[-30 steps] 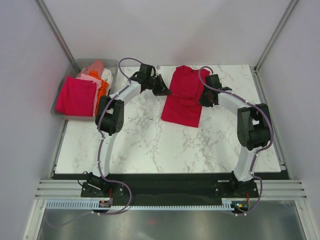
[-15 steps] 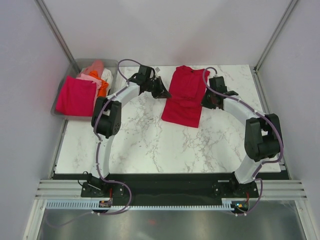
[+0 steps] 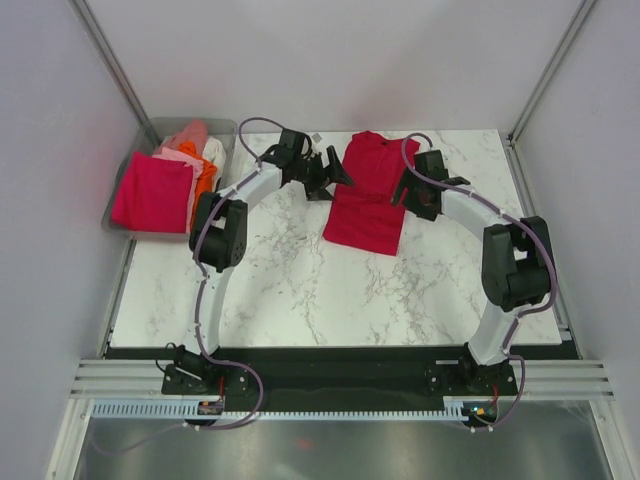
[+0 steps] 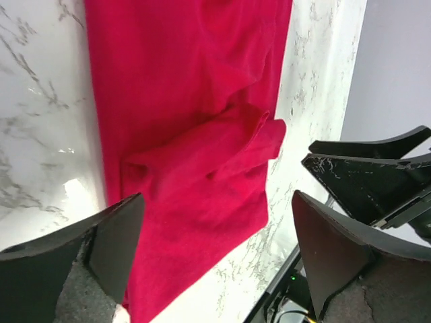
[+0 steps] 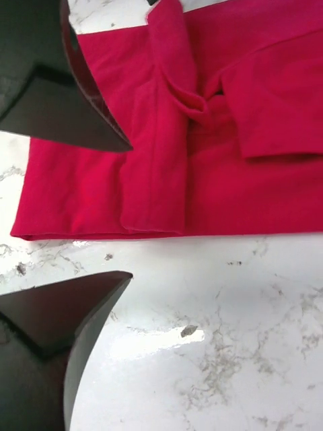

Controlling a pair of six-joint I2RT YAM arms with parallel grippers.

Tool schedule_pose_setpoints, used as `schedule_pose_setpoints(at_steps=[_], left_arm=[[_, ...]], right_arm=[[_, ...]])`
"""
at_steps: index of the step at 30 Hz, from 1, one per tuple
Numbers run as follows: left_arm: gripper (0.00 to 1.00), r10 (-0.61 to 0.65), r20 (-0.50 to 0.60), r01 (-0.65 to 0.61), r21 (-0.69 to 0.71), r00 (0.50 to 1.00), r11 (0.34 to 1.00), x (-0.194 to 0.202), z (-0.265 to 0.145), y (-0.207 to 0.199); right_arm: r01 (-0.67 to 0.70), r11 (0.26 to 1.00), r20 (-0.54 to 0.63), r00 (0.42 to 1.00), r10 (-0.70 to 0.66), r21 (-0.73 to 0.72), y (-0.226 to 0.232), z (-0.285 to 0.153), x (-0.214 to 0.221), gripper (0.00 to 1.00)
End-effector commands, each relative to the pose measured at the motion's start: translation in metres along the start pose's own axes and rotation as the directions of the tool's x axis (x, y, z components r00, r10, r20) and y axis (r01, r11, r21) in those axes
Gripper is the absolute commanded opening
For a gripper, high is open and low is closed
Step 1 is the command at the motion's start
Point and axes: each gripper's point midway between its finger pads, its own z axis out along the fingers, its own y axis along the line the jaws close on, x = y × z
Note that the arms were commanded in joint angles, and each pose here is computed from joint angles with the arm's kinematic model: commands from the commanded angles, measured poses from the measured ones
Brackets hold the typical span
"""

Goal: Fold and stack the t-shirts
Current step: Fold the tshirt

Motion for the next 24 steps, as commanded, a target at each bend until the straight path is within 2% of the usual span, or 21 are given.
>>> schedule_pose_setpoints(at_steps=[1,4,5,6,8,10,12,15,19,24], left_arm=[[1.00,0.073,0.068,-0.075,0.022,0.995,0.997,-0.022,-0.031,-0.022],[1.00,0.123,0.106,-0.121,-0.026,0.987,0.992,-0.021,-0.057,-0.026],[1.00,0.128,0.088,-0.124,-0.051,0.988,0.991,-0.010,-0.059,-0.016],[1.00,0.154,0.112,-0.149,-0.052,0.982,0.987,-0.009,-0.074,-0.028],[1.00,0.151,0.096,-0.141,-0.104,0.984,0.984,0.008,-0.081,-0.011],[1.00,0.164,0.107,-0.150,-0.128,0.981,0.980,0.016,-0.094,-0.011],[0.97,0.152,0.070,-0.141,-0.148,0.986,0.979,0.036,-0.095,0.003],[0.88,0.133,0.025,-0.128,-0.152,0.991,0.980,0.057,-0.093,0.013],[0.84,0.119,-0.027,-0.122,-0.161,0.993,0.979,0.075,-0.083,0.025],[0.80,0.107,-0.095,-0.123,-0.177,0.990,0.976,0.100,-0.066,0.037]], right_arm=[[-0.016,1.000,0.103,0.995,0.013,0.022,0.002,-0.014,-0.030,0.84],[-0.009,1.000,0.135,0.991,0.008,0.003,0.000,-0.027,-0.031,0.85],[-0.002,1.000,0.134,0.991,0.002,-0.001,-0.002,-0.029,-0.028,0.85],[0.002,1.000,0.150,0.989,0.002,-0.026,0.001,-0.037,-0.030,0.84],[0.015,0.999,0.107,0.994,-0.010,-0.051,-0.003,-0.039,-0.010,0.81],[0.032,0.997,0.079,0.997,-0.026,-0.074,-0.008,-0.042,0.008,0.76],[0.036,0.993,0.036,0.999,-0.032,-0.109,-0.011,-0.044,0.029,0.70],[0.032,0.984,-0.030,0.999,-0.038,-0.176,-0.006,-0.045,0.054,0.65],[0.039,0.977,-0.100,0.993,-0.061,-0.207,-0.003,-0.043,0.088,0.58],[0.031,0.978,-0.141,0.988,-0.061,-0.208,-0.004,-0.043,0.110,0.57]])
